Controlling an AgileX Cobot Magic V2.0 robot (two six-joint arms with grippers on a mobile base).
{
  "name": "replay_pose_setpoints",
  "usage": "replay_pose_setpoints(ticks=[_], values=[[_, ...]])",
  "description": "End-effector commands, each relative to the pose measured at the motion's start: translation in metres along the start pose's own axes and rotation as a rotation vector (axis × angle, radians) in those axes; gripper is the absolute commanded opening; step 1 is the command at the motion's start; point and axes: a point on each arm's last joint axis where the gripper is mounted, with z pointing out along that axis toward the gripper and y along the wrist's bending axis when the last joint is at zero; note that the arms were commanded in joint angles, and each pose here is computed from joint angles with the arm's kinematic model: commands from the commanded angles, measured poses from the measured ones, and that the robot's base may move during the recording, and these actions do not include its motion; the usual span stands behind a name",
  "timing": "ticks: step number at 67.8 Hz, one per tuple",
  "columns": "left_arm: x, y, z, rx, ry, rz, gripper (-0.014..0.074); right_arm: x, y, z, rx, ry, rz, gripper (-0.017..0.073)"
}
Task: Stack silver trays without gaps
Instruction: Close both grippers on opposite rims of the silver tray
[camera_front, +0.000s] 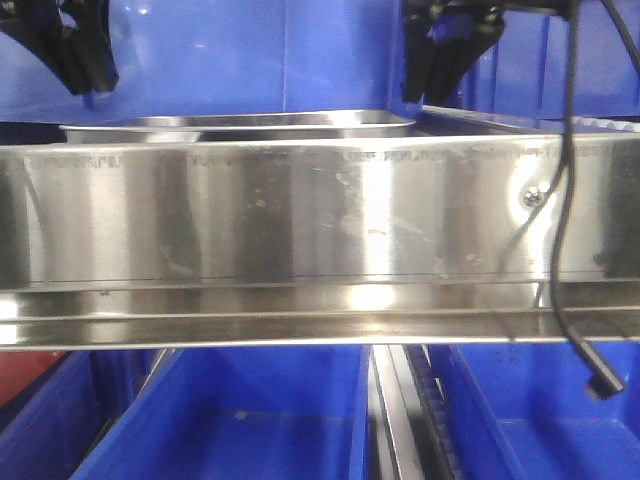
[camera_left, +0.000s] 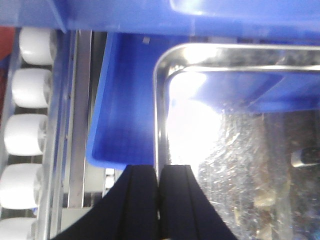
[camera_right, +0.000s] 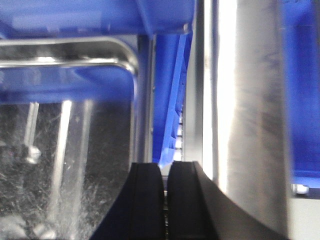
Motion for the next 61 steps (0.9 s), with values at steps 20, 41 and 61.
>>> replay_pose_setpoints(ticks=[20,41,61], values=[[-0.0013,-0.0024,0.0013,0.002,-0.002,-0.007,-0.0017,-0.0014,0.0047,-0.004,0.017,-0.035,0.002,-0.0003],[-0.0013,-0.0024,0.0013,0.002,-0.002,-0.007,-0.0017,0.0004,0.0106,-0.0033,0.005,-0.042,-0.004,-0.0003],[-0.0017,-0.0026,0.0013,0.004,-0.007,-0.007,0.0196,0.0005,0.0109,-0.0033,0.004,-0.043,-0.005,0.0079]])
